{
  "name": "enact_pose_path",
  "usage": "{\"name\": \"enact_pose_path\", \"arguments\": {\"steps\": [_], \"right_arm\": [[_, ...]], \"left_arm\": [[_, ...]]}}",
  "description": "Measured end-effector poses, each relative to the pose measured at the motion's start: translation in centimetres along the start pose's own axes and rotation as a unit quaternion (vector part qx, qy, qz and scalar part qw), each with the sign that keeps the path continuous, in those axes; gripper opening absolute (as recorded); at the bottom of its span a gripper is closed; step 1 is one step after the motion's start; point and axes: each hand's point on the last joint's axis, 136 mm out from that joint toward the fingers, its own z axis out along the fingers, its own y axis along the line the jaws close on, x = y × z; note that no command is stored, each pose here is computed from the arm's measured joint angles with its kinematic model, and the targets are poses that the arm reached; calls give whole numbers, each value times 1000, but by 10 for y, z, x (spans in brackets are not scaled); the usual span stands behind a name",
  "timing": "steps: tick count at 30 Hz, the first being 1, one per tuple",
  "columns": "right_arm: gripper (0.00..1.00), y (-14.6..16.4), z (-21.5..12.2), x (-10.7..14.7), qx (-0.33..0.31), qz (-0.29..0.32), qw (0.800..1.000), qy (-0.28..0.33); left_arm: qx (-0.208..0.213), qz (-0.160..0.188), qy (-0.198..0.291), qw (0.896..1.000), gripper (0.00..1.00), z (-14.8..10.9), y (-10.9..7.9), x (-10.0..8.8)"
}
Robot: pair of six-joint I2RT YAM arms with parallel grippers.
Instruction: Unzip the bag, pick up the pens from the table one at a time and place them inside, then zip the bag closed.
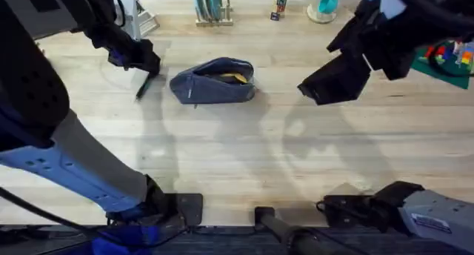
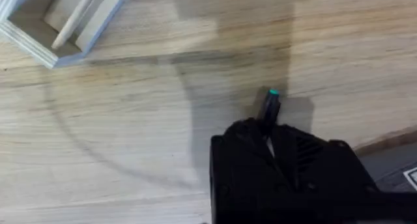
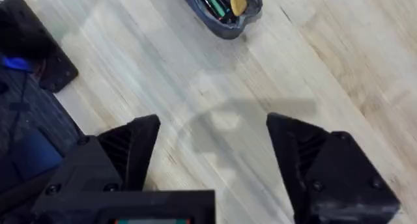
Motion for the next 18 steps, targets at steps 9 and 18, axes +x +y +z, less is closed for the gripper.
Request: {"name": "enact_pose_path", "arguments": {"steps": [9, 18], "right_arm": [[996, 0, 0, 0, 0, 0, 1000, 0], [996, 0, 0, 0, 0, 0, 1000, 0]], "left_arm": [[0, -4, 8, 1000, 42, -2, 0, 4], [-22, -5, -9, 1000, 42, -41, 1, 10]]}}
